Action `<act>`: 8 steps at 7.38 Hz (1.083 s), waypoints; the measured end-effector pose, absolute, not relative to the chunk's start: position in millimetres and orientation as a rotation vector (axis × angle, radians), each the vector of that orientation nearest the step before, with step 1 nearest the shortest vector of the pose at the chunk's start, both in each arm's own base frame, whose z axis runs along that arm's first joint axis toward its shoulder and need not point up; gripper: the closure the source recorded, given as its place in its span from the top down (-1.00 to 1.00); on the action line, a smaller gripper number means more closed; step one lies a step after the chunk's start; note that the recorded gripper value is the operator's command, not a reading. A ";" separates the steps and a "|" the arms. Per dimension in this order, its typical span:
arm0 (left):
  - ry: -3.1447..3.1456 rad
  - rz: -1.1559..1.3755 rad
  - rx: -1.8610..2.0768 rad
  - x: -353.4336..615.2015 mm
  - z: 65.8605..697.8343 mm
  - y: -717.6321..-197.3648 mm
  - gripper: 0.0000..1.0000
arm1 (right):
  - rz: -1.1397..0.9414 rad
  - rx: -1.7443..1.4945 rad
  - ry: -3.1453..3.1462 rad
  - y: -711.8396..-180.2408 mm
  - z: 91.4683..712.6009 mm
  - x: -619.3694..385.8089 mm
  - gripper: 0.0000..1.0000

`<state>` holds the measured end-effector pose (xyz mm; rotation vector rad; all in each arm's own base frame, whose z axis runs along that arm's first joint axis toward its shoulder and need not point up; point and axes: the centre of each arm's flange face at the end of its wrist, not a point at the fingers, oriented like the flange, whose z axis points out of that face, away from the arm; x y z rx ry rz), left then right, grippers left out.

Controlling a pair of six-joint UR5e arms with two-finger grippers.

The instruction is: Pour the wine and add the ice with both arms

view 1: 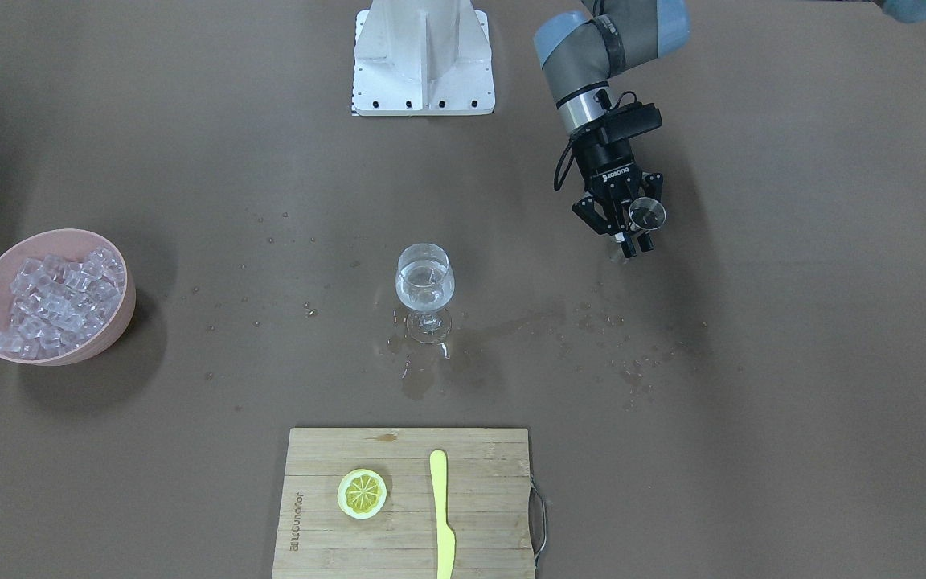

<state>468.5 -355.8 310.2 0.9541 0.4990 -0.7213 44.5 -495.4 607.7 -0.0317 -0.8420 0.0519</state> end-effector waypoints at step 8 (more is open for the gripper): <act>0.783 -0.510 1.051 417.8 218.3 -386.7 -1.00 | 0.056 -0.035 -0.860 -499.3 604.0 41.1 1.00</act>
